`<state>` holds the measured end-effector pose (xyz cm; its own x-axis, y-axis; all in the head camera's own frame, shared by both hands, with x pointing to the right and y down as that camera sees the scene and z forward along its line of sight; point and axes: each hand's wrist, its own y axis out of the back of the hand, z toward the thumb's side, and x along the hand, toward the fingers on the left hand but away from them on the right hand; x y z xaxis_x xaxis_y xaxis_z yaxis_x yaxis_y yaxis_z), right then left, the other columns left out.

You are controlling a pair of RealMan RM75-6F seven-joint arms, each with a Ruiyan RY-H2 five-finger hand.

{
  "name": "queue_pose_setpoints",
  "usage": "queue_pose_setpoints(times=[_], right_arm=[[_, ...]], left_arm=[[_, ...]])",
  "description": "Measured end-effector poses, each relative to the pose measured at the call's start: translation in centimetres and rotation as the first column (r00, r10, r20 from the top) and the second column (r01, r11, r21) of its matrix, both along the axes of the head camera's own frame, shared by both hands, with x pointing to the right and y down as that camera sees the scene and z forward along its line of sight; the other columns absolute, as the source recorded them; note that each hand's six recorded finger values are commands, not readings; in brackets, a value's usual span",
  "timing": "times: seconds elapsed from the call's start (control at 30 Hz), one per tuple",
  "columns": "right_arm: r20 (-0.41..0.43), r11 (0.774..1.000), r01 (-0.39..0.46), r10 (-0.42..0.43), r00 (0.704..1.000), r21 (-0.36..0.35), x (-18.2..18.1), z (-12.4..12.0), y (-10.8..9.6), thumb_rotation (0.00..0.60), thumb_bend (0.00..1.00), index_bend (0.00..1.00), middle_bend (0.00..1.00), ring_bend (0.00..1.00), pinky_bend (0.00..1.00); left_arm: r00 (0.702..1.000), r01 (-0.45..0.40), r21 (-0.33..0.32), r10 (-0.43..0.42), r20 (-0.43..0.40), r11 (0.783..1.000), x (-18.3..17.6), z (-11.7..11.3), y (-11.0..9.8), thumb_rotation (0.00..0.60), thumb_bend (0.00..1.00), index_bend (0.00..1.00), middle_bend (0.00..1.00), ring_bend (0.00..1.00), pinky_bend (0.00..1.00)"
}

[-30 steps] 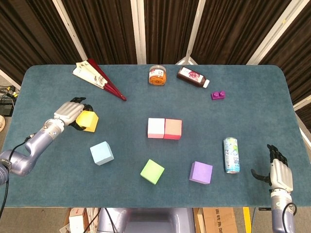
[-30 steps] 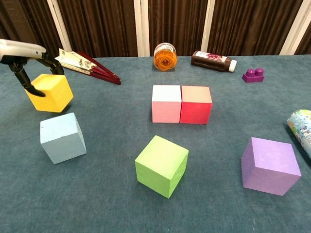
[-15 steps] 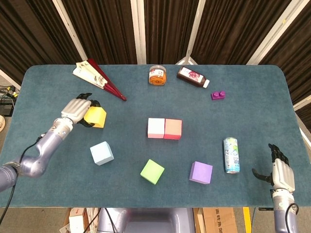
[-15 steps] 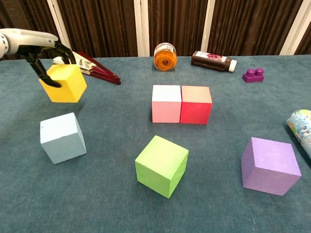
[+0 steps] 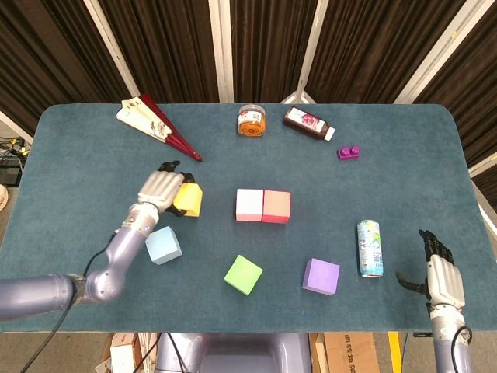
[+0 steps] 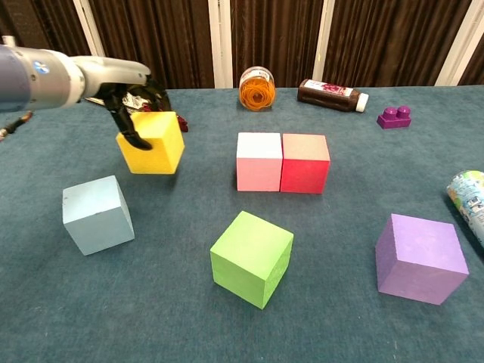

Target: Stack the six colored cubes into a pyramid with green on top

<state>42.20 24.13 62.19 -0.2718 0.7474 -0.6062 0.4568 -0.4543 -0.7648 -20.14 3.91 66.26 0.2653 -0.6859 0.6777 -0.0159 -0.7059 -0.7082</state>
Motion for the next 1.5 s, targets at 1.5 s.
queue_pose_setpoints(times=[1.5], right_arm=[[-0.002, 0.999, -0.040, 0.040, 0.999, -0.006, 1.1, 0.1, -0.1, 0.600, 0.27, 0.04, 0.03, 0.00, 0.00]], left_arm=[[1.000, -0.005, 0.000, 0.005, 0.030, 1.000, 7.4, 2.6, -0.1, 0.600, 0.36, 0.34, 0.34, 0.00, 0.00]])
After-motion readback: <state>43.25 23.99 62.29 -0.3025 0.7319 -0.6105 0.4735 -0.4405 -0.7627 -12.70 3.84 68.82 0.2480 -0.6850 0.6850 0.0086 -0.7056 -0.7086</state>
